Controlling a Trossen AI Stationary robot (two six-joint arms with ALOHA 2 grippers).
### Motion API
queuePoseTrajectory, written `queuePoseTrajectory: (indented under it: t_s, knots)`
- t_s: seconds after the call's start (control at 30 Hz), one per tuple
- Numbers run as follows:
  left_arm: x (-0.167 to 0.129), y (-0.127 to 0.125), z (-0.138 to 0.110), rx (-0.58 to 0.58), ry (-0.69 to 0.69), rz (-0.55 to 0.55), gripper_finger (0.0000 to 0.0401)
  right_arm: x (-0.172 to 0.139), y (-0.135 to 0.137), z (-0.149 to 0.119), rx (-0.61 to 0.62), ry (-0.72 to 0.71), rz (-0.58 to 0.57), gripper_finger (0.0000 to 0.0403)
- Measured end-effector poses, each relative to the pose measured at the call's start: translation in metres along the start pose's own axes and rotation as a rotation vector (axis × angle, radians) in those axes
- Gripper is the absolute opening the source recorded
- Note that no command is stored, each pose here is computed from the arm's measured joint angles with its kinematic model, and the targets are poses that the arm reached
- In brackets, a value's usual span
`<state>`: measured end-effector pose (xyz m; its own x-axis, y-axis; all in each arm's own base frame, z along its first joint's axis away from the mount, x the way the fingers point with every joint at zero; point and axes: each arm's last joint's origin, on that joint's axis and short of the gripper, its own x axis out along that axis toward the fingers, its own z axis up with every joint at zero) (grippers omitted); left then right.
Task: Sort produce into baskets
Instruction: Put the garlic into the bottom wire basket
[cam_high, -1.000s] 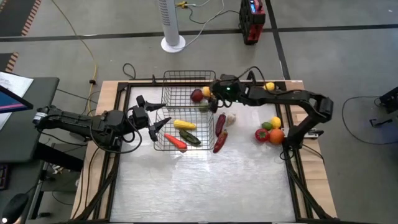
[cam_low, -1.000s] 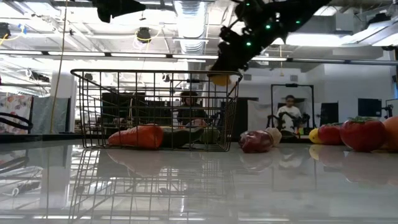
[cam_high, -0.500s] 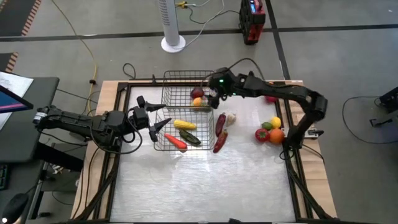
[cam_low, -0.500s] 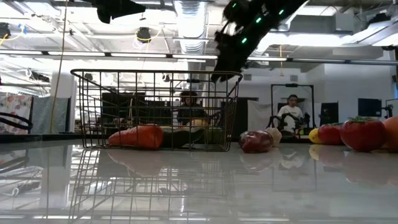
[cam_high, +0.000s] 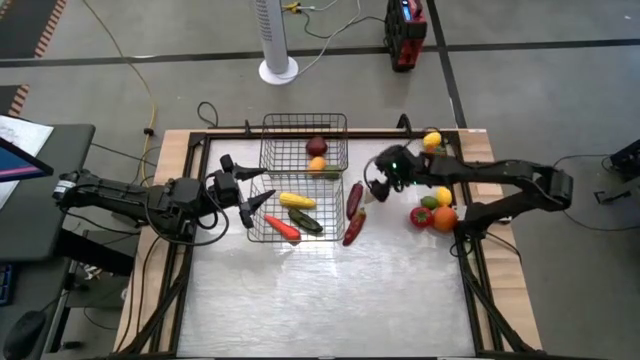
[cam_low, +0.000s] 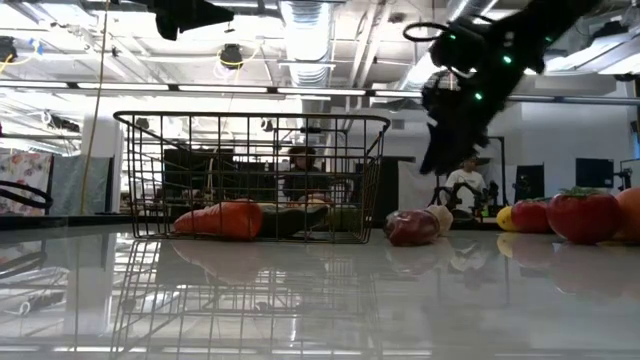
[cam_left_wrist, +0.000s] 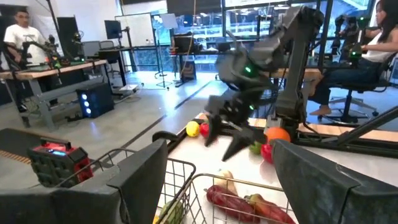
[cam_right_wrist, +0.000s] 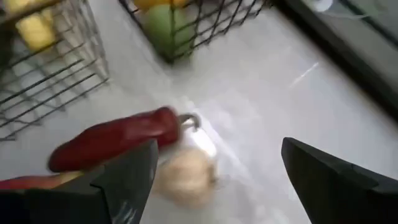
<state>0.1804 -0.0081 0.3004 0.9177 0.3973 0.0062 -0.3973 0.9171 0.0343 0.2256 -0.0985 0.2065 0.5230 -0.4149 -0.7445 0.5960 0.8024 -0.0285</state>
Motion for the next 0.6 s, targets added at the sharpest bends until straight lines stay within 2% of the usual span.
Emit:
queuePoseTrajectory:
  t_s: [0.17, 0.27, 0.4, 0.6]
  knots:
    - [0.0, 0.0, 0.001, -0.006, -0.009, -0.001, 0.0279, 0.018, 0.009, -0.028, 0.036, -0.003, 0.01, 0.0368]
    - [0.0, 0.0, 0.001, -0.006, -0.009, -0.002, 0.0279, 0.024, 0.015, -0.031, 0.029, -0.051, 0.009, 0.0368]
    - [0.0, 0.0, 0.0, 0.0, -0.002, -0.002, 0.0279, 0.035, 0.02, -0.04, 0.015, -0.043, 0.016, 0.0368]
    - [0.0, 0.0, 0.0, 0.003, 0.0, -0.002, 0.0279, 0.05, 0.016, -0.048, -0.022, -0.009, -0.084, 0.0368]
